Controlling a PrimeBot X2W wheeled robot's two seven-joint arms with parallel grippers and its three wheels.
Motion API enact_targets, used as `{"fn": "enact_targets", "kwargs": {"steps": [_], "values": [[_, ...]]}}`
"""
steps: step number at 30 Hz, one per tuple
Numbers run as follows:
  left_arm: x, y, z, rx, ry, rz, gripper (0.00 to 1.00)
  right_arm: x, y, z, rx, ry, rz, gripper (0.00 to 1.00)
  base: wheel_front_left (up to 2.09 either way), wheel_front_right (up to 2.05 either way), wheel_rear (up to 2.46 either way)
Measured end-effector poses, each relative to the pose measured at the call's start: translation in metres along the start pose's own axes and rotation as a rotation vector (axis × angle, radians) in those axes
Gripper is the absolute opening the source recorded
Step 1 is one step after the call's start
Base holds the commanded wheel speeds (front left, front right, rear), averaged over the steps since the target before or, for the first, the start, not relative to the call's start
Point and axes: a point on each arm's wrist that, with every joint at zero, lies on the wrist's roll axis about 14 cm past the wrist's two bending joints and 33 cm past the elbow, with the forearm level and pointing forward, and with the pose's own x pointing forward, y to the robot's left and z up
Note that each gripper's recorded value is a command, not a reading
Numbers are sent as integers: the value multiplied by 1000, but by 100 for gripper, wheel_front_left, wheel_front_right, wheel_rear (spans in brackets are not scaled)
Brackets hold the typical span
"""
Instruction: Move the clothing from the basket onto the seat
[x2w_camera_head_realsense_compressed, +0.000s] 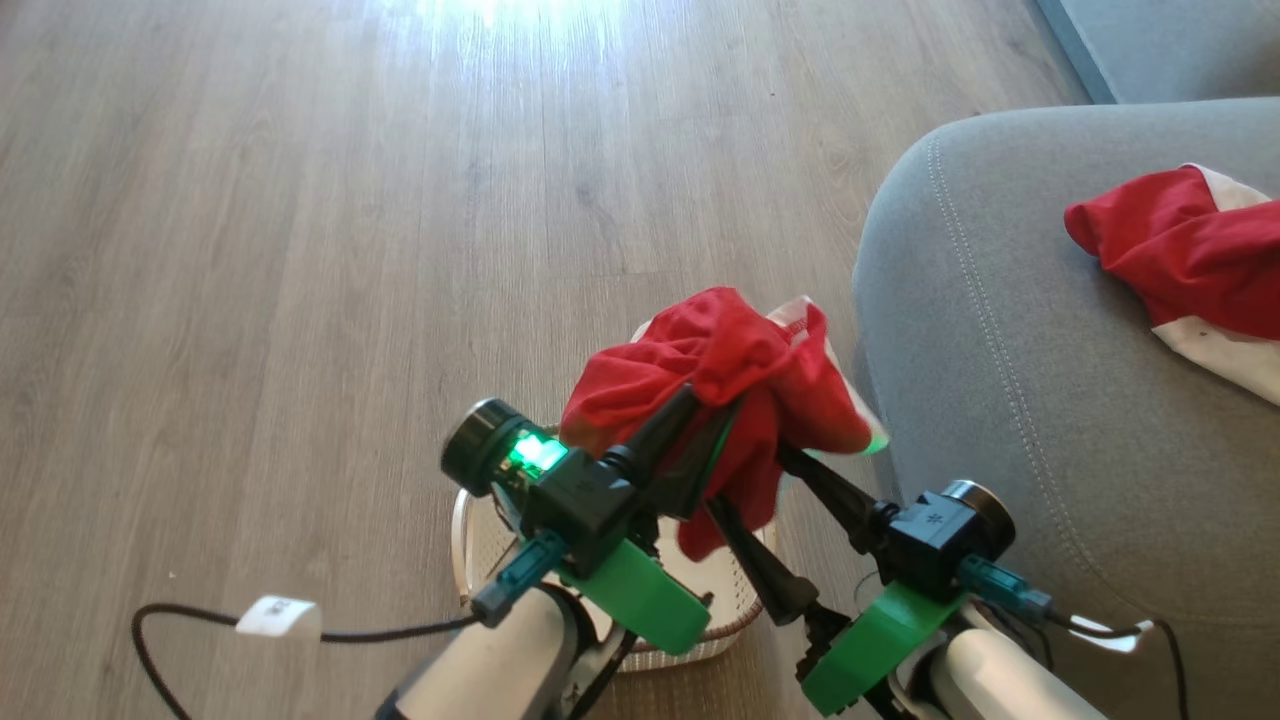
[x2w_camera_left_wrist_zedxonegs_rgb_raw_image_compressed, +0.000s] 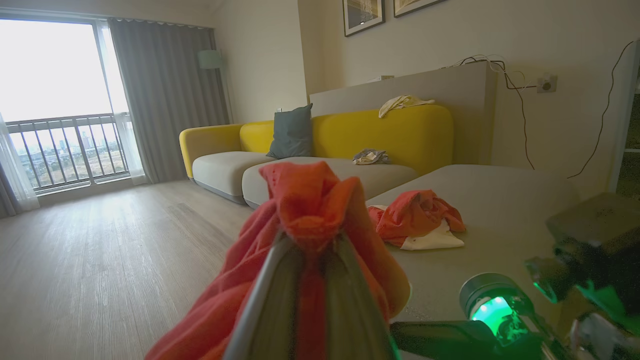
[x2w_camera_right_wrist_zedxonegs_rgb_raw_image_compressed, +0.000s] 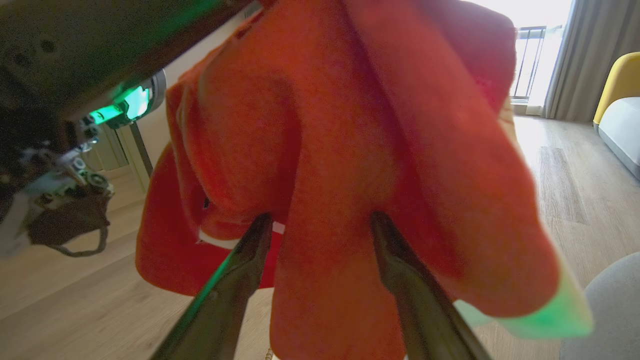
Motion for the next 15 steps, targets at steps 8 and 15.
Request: {"fn": "enact_targets", "kwargs": {"steps": [8, 15], "values": [[0, -15, 4, -2, -6, -37, 0, 3, 5, -7, -23, 28, 25, 100, 0, 0, 0], [-2, -29, 4, -12, -3, -75, 0, 5, 11, -7, -39, 24, 29, 100, 0, 0, 0]]}}
